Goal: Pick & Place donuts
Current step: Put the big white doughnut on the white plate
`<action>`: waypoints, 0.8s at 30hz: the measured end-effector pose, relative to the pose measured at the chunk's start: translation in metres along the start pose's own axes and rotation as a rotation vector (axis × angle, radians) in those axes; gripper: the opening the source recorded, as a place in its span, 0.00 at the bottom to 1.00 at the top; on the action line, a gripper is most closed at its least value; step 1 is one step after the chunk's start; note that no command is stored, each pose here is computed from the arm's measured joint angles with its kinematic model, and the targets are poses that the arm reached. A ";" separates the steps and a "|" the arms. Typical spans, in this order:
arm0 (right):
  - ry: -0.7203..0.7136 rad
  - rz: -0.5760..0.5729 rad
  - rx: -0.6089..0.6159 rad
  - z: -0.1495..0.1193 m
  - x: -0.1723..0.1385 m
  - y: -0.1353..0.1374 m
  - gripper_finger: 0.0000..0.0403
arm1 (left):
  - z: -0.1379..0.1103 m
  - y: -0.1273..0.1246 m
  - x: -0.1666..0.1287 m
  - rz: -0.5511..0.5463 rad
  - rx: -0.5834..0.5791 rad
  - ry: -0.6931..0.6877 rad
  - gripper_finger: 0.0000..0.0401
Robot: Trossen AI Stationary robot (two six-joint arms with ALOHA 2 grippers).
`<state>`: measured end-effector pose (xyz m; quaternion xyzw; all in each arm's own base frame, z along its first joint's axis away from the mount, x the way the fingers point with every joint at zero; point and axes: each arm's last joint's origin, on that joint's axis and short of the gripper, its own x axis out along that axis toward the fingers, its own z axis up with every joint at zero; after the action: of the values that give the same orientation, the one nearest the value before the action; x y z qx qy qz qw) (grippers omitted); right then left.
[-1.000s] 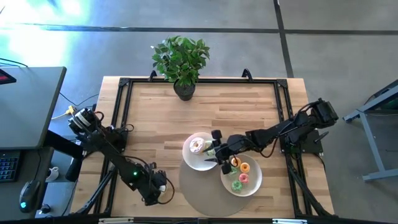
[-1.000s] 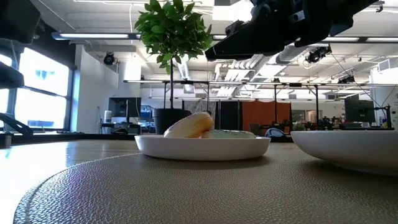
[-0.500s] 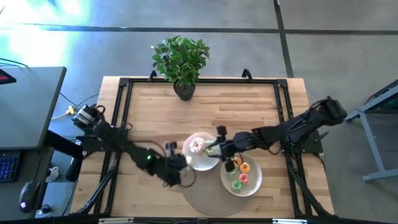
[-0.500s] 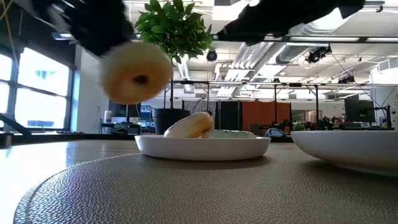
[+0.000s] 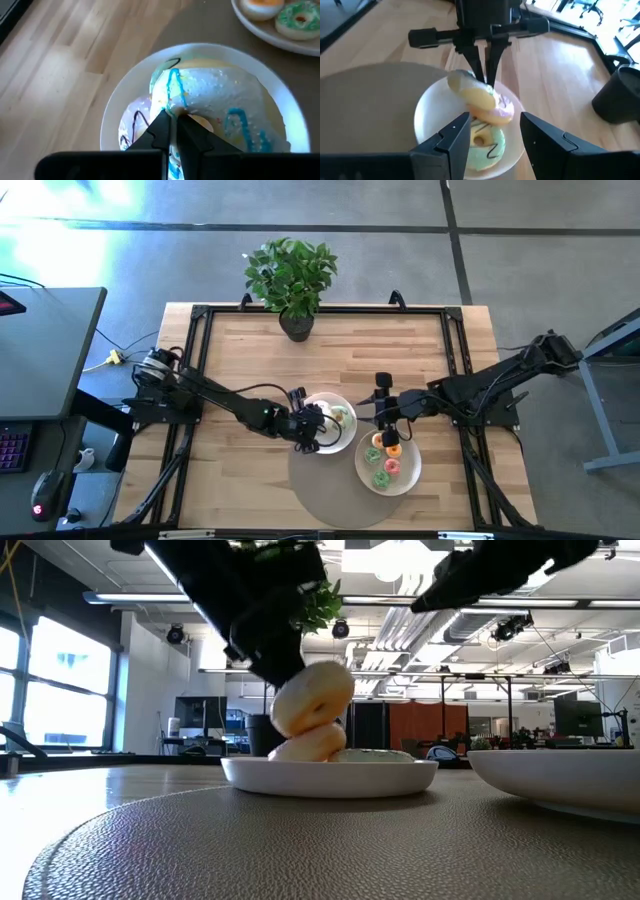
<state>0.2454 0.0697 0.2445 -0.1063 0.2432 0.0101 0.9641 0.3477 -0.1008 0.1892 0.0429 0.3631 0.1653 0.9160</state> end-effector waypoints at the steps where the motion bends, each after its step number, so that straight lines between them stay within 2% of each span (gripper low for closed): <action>1: 0.009 0.001 0.003 -0.003 0.001 0.000 0.42 | -0.002 -0.001 0.003 0.002 0.003 0.008 0.04; 7: 0.043 0.003 -0.003 -0.017 0.003 0.002 0.42 | -0.005 -0.003 0.005 -0.003 0.012 0.022 0.04; 11: 0.009 0.001 0.007 -0.015 0.004 0.002 0.42 | -0.005 -0.004 0.005 -0.028 0.028 0.032 0.06; 17: -0.058 0.024 0.015 -0.008 0.003 0.002 0.42 | -0.005 -0.004 0.005 -0.023 0.030 0.031 0.24; 24: -0.062 0.024 0.010 -0.008 0.003 0.002 0.42 | -0.004 -0.004 0.005 -0.035 0.027 0.033 0.45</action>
<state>0.2445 0.0701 0.2356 -0.0984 0.2146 0.0235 0.9714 0.3491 -0.1032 0.1820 0.0459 0.3811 0.1449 0.9120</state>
